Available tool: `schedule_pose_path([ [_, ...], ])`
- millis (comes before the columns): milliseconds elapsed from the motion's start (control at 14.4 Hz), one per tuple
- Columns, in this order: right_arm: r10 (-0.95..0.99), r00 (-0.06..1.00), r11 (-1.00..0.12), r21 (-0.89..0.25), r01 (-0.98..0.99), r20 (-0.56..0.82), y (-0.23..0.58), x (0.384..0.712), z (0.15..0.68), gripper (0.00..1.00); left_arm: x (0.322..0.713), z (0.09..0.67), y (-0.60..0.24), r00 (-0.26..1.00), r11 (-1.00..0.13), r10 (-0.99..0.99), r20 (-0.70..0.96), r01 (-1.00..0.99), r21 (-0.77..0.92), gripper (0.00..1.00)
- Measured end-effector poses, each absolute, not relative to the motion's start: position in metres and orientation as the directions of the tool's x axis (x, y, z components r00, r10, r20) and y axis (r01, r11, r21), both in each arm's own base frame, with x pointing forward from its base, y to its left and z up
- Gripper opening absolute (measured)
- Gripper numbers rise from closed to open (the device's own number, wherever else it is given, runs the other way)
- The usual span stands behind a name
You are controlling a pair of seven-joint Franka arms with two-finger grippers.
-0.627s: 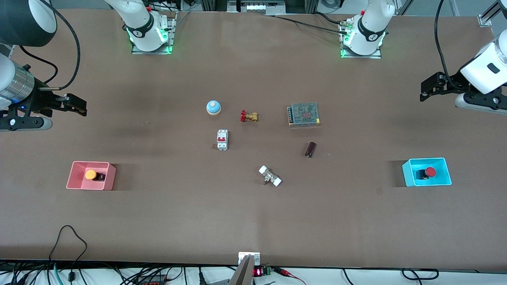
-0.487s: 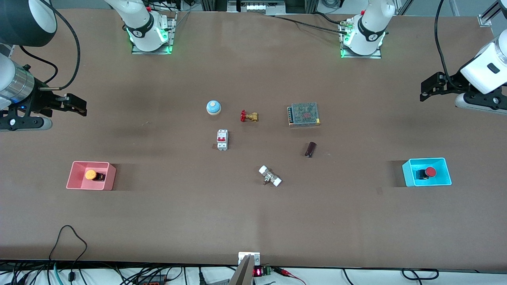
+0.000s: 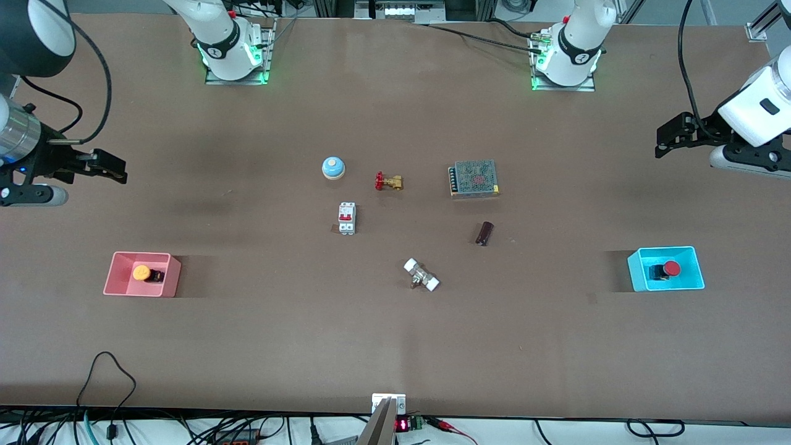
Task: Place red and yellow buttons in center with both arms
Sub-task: 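Move the right gripper over the pink box while the left gripper approaches the cyan box, then lower both grippers and grasp the yellow and red buttons in the boxes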
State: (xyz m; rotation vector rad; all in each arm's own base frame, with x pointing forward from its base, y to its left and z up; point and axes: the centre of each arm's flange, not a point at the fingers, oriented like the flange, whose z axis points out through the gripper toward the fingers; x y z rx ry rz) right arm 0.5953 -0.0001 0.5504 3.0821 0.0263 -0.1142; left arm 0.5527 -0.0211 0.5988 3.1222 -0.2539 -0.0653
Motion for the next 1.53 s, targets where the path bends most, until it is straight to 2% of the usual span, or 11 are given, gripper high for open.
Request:
schedule_pose_path([
  [278, -0.009, 0.995, -0.999, 0.054, -0.004, -0.104, -0.016, 0.607, 0.515, 1.00, 0.552, 0.598, -0.020, 0.986, -0.987, -0.160, -0.048, -0.159, 0.013, 1.00],
  [627, -0.038, 0.997, -0.998, 0.048, -0.035, -0.063, -0.046, 0.640, 0.452, 1.00, 0.559, 0.587, -0.014, 0.987, -0.989, -0.148, -0.067, -0.148, 0.016, 1.00],
  [1184, -0.059, 0.998, -0.996, 0.067, -0.057, -0.025, -0.079, 0.669, 0.372, 1.00, 0.600, 0.535, 0.029, 0.990, -0.997, -0.079, -0.121, -0.076, 0.028, 1.00],
  [1532, -0.071, 0.996, -0.995, 0.063, -0.075, 0.055, -0.103, 0.687, 0.311, 1.00, 0.639, 0.464, 0.080, 0.995, -0.999, -0.018, -0.098, -0.015, 0.030, 1.00],
])
